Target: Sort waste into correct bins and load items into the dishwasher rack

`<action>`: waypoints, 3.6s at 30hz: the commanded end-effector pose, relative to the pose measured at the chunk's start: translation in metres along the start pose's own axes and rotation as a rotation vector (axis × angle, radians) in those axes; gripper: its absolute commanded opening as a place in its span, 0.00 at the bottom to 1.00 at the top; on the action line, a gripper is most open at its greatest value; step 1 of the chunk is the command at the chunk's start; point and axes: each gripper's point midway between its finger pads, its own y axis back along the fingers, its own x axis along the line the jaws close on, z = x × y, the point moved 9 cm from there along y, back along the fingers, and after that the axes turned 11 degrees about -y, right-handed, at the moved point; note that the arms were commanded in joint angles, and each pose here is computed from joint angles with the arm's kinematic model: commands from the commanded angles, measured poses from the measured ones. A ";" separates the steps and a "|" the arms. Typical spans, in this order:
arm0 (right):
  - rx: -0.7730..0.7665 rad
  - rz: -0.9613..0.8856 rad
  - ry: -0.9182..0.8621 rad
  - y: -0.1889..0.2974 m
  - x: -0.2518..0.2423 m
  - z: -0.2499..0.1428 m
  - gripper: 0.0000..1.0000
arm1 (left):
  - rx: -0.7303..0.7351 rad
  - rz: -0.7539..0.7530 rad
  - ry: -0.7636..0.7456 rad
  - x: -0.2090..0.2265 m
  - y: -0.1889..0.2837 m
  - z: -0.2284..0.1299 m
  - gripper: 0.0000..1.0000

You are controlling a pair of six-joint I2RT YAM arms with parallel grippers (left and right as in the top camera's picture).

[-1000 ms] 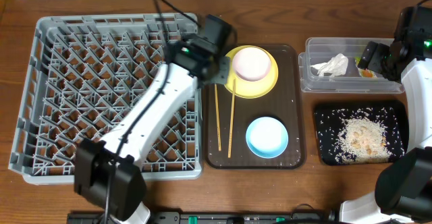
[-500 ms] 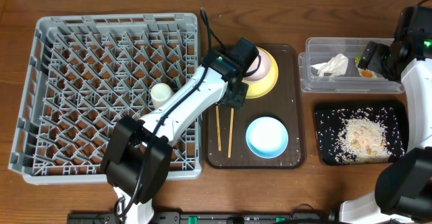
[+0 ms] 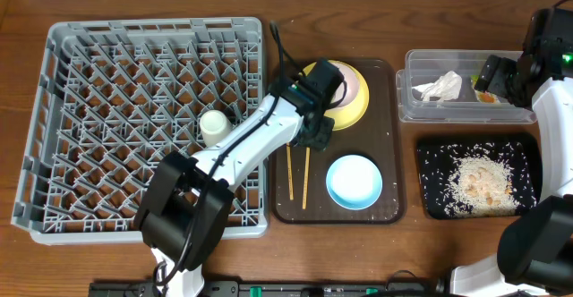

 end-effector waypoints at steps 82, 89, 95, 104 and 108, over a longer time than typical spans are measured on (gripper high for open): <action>-0.039 -0.005 -0.002 0.011 -0.004 0.007 0.99 | -0.324 0.361 0.280 0.089 0.107 -0.011 0.45; -0.039 -0.005 -0.002 0.011 -0.004 0.007 0.99 | -0.347 0.178 0.291 0.071 0.118 -0.014 0.25; -0.039 -0.004 -0.003 0.011 -0.004 0.007 0.99 | -0.267 0.155 0.296 0.052 0.090 -0.021 0.25; -0.039 -0.004 -0.003 0.011 -0.004 0.007 0.99 | -0.156 0.150 0.354 0.037 0.047 -0.018 0.24; -0.039 -0.005 -0.002 0.011 -0.004 0.007 0.99 | -0.096 0.161 0.393 0.039 0.021 -0.017 0.24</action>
